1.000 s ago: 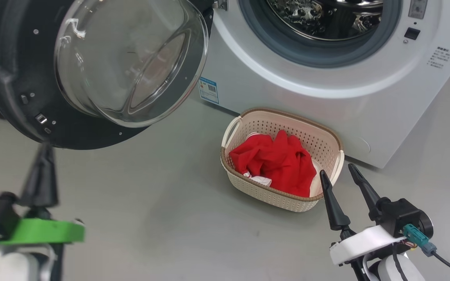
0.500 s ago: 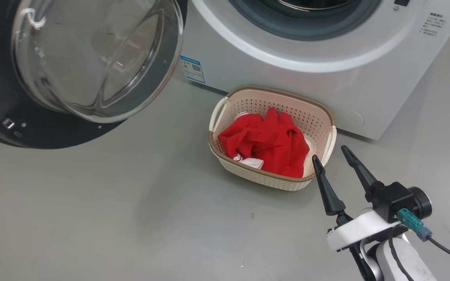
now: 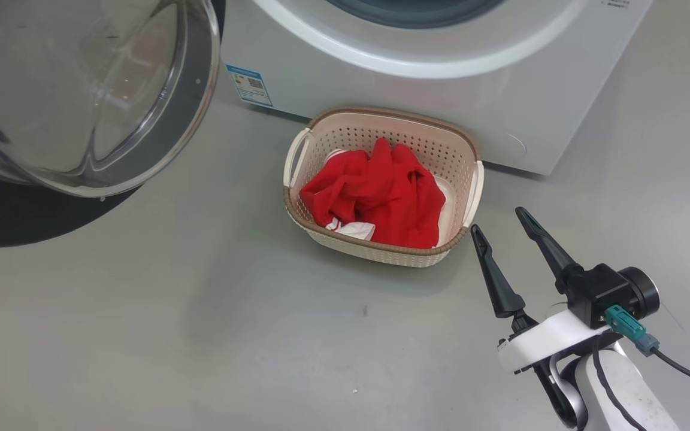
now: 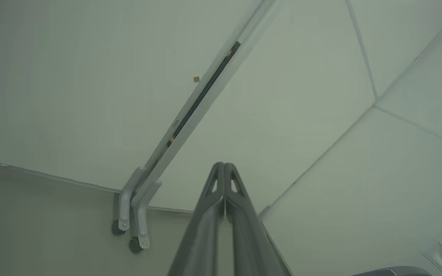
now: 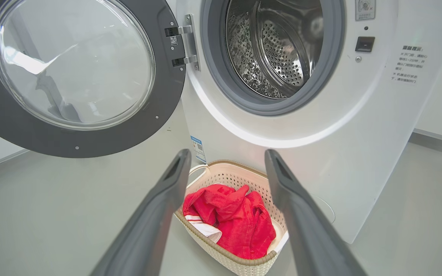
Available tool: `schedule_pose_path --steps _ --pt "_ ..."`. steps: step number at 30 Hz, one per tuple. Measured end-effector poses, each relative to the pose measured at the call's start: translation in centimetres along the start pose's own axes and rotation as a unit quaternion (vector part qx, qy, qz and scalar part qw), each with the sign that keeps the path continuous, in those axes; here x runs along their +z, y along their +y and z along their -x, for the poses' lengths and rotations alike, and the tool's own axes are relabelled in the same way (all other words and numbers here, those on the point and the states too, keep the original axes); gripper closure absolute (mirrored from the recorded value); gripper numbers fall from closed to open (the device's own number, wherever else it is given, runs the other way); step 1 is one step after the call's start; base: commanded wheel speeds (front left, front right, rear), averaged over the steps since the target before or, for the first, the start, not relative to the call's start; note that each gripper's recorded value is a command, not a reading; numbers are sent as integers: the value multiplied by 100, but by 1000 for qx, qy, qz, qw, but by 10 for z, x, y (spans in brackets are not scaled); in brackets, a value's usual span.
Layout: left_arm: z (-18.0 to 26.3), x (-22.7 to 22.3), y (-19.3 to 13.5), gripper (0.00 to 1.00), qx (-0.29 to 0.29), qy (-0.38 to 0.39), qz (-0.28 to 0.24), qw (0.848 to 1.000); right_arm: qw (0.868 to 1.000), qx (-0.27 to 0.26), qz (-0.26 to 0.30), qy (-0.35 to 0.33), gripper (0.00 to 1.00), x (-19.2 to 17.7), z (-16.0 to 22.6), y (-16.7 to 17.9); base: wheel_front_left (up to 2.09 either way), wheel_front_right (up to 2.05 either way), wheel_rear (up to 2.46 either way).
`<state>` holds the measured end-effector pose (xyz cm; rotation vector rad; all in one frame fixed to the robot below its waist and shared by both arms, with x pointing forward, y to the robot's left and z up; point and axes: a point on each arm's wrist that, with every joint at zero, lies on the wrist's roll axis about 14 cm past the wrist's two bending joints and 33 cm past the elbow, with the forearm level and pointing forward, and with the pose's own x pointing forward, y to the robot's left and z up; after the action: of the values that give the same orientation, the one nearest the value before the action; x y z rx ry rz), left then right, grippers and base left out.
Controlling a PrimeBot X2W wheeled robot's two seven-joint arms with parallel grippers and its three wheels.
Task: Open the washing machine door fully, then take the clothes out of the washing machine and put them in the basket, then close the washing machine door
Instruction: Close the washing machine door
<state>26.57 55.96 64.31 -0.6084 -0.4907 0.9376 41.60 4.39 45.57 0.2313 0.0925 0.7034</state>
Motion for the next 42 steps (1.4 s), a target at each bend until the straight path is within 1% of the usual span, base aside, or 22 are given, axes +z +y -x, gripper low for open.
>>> schedule_pose_path --steps 1,7,10,12,20,22,23,33,38,42 --pt "0 0 0 100 0 0 0 1000 1000 0 0 0 0 0 0 0 0 0 0" --pt "-11 -40 17 100 58 71 57 994 1000 -12 0 2 0 -2 3 -10 0 0 0" --pt "-13 -59 25 100 83 101 100 986 1000 -16 0 4 0 -4 4 -13 0 0 0" --pt "-14 -72 22 100 87 122 125 981 1000 -18 1 6 0 -5 4 -15 0 0 0" --pt "-12 -104 24 100 109 178 168 963 1000 -14 2 0 0 -1 1 -14 0 0 0" --pt "-13 -108 25 100 117 179 194 957 1000 -15 3 -1 0 -1 2 -14 0 0 0" --pt "-13 -113 22 100 117 189 215 951 1000 -17 3 -1 0 -1 2 -15 0 0 0" --pt "-3 -151 15 100 136 255 260 921 1000 -21 6 -3 0 1 2 -19 0 0 0" --pt "2 -162 14 100 143 275 269 912 1000 -23 7 -3 0 2 3 -19 0 0 0" --pt "2 -164 13 100 144 285 264 910 1000 -24 8 -3 0 2 4 -20 0 0 0"
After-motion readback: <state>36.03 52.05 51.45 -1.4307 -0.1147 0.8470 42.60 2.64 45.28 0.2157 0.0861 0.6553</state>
